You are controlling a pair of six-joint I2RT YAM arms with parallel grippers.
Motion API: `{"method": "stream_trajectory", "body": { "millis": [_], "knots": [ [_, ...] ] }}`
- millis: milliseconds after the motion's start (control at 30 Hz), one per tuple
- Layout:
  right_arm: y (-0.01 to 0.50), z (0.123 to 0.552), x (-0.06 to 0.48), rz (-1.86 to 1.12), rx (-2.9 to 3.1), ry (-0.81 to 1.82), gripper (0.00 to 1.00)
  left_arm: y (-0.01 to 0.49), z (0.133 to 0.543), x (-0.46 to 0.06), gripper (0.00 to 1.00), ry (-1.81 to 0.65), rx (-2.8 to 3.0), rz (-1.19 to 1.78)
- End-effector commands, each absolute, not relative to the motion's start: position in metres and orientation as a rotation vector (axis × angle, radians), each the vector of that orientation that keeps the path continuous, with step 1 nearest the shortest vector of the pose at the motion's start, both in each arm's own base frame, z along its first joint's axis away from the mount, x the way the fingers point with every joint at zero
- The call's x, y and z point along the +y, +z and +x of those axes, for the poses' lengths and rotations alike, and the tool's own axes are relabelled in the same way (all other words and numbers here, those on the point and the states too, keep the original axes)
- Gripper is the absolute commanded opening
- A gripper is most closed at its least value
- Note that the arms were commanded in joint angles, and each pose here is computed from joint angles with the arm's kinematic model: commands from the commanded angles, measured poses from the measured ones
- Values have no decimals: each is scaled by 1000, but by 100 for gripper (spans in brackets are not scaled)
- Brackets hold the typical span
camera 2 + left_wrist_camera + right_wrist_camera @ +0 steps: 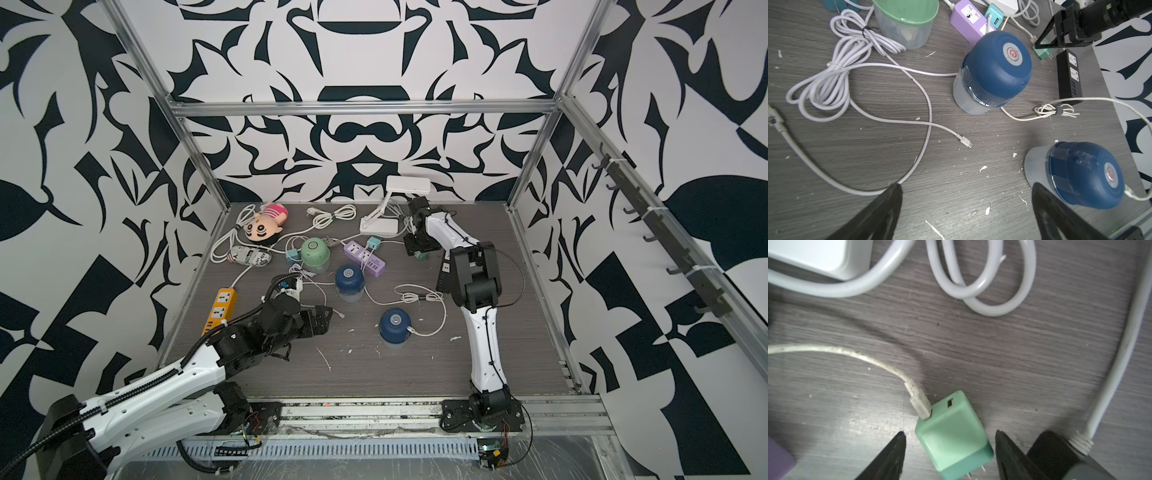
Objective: Charge the cordless meat grinders
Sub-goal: Pick up the plug from the center of the board.
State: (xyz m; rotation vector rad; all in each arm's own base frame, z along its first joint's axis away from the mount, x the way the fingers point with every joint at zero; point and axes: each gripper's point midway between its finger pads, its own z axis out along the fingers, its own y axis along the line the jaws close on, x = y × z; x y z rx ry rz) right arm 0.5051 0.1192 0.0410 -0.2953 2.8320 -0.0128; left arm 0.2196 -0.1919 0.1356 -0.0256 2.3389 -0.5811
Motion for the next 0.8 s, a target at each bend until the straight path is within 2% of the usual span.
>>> {"method": "stream_trajectory", "body": {
  "millis": [0, 533, 767],
  "knots": [
    [54, 509, 116, -313, 2819, 20, 70, 147, 223, -197, 99, -620, 2316, -41],
    [65, 488, 135, -334, 2793, 186, 38, 150, 226, -202, 99, -640, 2309, -48],
    [112, 470, 143, -308, 2683, 229, 28, 169, 235, -209, 99, -659, 2295, -14]
  ]
}}
